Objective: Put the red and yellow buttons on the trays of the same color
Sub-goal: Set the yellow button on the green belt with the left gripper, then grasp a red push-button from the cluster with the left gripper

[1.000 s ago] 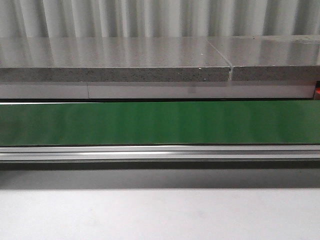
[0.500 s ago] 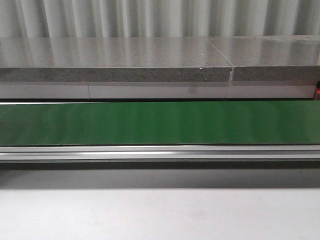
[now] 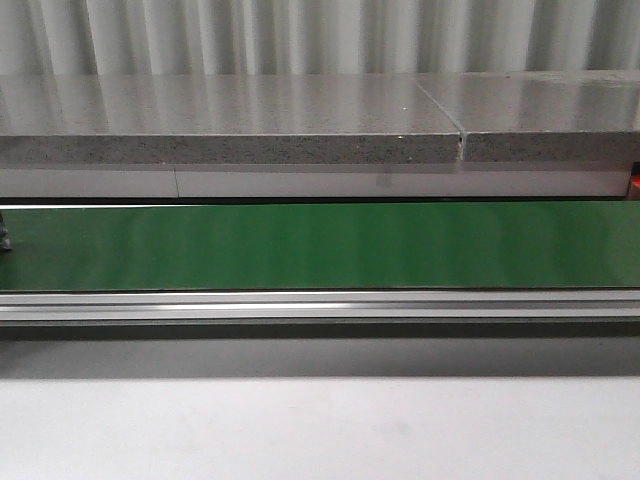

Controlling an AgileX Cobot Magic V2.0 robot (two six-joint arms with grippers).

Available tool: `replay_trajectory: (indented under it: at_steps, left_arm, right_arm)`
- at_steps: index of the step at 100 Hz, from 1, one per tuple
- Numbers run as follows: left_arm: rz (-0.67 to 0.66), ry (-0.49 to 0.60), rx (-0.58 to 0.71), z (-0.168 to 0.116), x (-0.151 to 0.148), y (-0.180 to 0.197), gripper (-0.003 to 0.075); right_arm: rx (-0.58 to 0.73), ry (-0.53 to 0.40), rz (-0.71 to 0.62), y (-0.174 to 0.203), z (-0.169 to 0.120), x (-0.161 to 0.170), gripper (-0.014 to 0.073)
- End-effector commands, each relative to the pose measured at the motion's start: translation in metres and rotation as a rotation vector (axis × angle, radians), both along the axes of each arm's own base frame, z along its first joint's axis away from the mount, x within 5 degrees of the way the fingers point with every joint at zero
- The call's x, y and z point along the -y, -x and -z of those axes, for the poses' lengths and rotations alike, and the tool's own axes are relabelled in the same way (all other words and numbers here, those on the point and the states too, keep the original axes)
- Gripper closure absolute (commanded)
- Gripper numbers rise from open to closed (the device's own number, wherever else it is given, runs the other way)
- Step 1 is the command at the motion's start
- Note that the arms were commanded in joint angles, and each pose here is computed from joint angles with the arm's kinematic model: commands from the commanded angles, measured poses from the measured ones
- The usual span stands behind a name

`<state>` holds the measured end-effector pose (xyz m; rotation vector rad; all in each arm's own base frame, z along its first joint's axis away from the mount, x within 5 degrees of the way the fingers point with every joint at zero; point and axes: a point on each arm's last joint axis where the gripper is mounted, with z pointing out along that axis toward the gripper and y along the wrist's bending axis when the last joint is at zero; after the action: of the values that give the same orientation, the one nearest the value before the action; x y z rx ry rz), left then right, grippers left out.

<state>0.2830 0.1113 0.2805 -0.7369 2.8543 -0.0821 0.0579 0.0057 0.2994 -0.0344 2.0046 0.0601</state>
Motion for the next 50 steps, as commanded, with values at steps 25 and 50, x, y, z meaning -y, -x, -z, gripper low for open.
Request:
replay_trajectory:
  at_steps: [25, 50]
  left_arm:
    - [-0.074, -0.014, 0.044, 0.000, -0.017, 0.002, 0.0219]
    - [-0.080, 0.028, -0.007, 0.021, -0.020, -0.008, 0.0219]
  right_arm:
    - [0.088, 0.012, 0.002, -0.002, -0.014, 0.001, 0.0683]
    - [0.087, 0.012, 0.002, -0.002, -0.013, 0.001, 0.0683]
